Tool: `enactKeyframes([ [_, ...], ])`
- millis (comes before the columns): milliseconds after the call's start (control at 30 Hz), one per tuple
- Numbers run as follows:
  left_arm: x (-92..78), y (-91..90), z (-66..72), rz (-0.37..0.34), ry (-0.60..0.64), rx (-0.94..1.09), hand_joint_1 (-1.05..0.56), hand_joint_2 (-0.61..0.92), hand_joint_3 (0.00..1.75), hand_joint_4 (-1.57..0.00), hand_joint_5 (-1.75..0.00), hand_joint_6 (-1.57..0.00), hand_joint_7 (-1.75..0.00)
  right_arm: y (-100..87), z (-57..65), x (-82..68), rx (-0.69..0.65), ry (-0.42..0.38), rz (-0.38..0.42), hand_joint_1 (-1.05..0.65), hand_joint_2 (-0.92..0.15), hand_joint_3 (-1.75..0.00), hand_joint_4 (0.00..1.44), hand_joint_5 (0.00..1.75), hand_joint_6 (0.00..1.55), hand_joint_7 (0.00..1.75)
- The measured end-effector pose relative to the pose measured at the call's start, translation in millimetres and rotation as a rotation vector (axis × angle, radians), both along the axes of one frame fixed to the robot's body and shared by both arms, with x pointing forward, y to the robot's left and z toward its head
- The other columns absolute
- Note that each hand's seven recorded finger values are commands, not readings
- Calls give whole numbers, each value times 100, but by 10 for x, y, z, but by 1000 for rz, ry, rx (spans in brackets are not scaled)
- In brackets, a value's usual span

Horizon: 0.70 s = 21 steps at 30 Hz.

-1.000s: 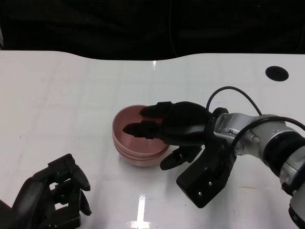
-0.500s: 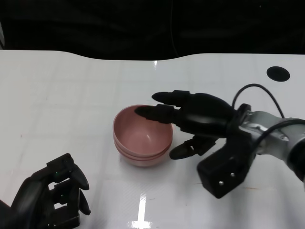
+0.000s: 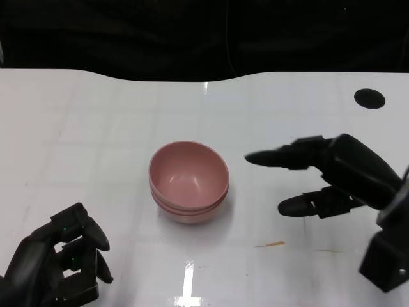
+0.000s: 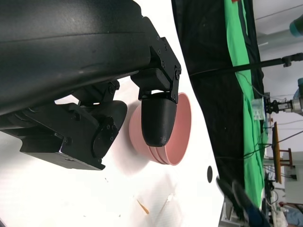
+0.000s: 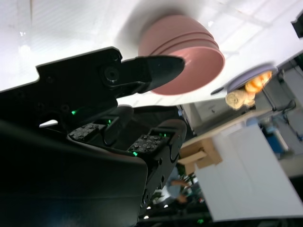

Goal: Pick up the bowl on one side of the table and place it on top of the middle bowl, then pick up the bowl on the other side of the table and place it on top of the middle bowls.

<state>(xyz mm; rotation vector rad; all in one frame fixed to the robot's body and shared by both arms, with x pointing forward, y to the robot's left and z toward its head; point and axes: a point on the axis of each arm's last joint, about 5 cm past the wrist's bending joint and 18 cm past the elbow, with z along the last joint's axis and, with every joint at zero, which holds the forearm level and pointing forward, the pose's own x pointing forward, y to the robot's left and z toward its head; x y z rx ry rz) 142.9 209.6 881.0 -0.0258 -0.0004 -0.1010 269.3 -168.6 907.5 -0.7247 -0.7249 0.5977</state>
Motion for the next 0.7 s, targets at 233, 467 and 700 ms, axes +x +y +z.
enactKeyframes([
  [233,-2,10,1,17,-3,-11,35,78,118,-66,-175,-56,-175,-92,-45,-128,189,116,-52,-17,-90,-27,116,94,127,24],
  [467,-6,-21,-12,22,-3,-33,36,79,123,-74,-175,-61,-175,-95,-154,-299,585,545,-42,-10,-73,-90,88,163,88,121],
  [700,-39,-15,-15,57,-21,-117,37,84,123,-79,-175,-66,-175,-216,-202,-843,980,962,42,-5,-72,-93,89,164,83,134],
])
